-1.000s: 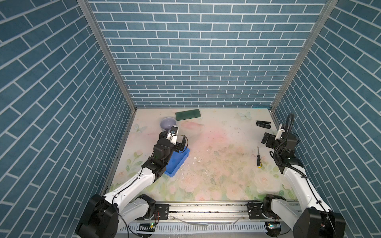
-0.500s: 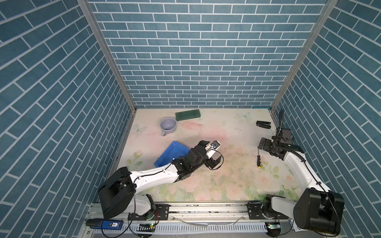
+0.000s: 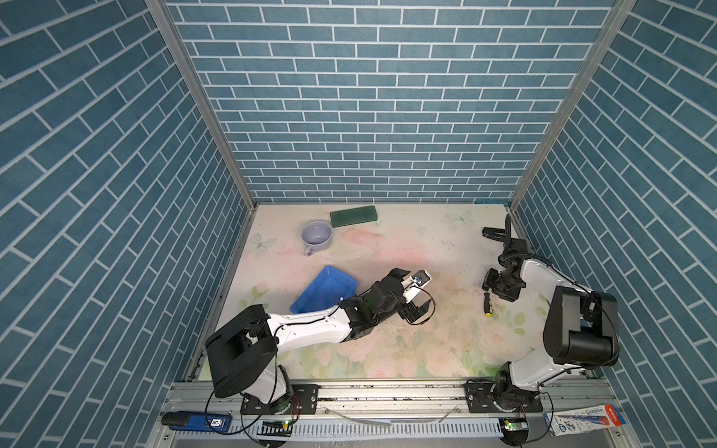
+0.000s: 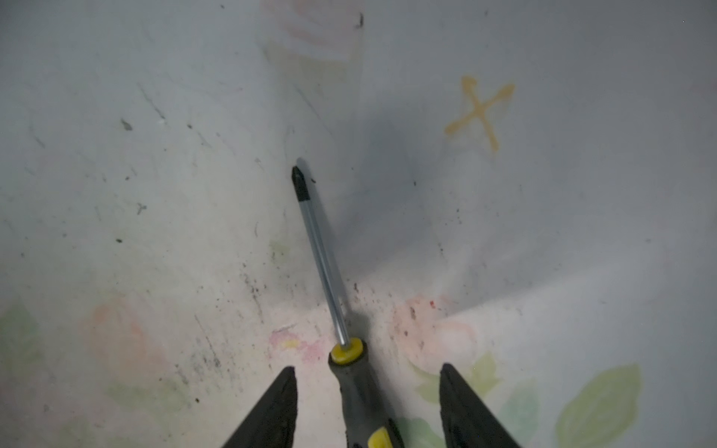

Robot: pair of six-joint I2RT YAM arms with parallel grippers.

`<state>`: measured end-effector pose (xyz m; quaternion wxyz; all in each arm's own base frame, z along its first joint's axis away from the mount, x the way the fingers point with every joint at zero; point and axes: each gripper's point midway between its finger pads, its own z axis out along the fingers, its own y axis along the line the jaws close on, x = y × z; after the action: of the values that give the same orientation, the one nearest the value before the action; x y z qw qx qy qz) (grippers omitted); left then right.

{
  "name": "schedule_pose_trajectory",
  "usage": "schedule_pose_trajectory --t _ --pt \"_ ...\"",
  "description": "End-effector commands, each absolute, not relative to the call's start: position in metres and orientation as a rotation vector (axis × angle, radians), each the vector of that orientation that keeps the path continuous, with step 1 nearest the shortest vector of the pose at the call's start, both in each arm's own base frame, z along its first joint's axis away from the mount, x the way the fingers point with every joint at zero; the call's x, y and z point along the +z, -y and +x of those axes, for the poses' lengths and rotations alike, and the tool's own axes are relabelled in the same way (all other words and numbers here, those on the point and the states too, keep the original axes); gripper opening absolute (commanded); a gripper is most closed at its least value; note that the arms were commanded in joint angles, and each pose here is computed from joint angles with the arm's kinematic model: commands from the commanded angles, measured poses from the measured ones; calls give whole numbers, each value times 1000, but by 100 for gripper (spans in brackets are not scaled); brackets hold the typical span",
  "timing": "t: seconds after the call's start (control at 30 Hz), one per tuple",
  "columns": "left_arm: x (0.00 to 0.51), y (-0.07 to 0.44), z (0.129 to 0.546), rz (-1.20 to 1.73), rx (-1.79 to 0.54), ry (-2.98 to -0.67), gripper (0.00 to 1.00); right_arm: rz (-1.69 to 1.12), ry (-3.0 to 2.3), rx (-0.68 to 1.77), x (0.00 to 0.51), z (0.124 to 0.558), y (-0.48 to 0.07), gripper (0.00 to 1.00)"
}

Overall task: Put the screwdriver in the bin
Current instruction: 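Move the right gripper over the black-and-yellow screwdriver while the left arm reaches toward center, then lower the right gripper and close it on the screwdriver shaft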

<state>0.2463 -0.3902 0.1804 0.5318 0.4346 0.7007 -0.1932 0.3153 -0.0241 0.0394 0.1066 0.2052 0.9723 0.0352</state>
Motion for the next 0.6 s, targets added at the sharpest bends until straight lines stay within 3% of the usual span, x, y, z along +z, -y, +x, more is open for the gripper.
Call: schedule_pose_trajectory --t 0.0,0.23,0.47,0.57 --pt "189 393 245 1031 -468 -1646 100 620 -2862 135 44 331 23 53" --pt "187 391 246 1019 -460 -1654 100 581 -2901 123 37 345 26 31" --pt "185 389 247 1023 -442 -1654 100 576 -2939 133 29 345 25 16" --pt "185 389 247 1030 -433 -1651 100 574 -2960 139 26 343 23 15"
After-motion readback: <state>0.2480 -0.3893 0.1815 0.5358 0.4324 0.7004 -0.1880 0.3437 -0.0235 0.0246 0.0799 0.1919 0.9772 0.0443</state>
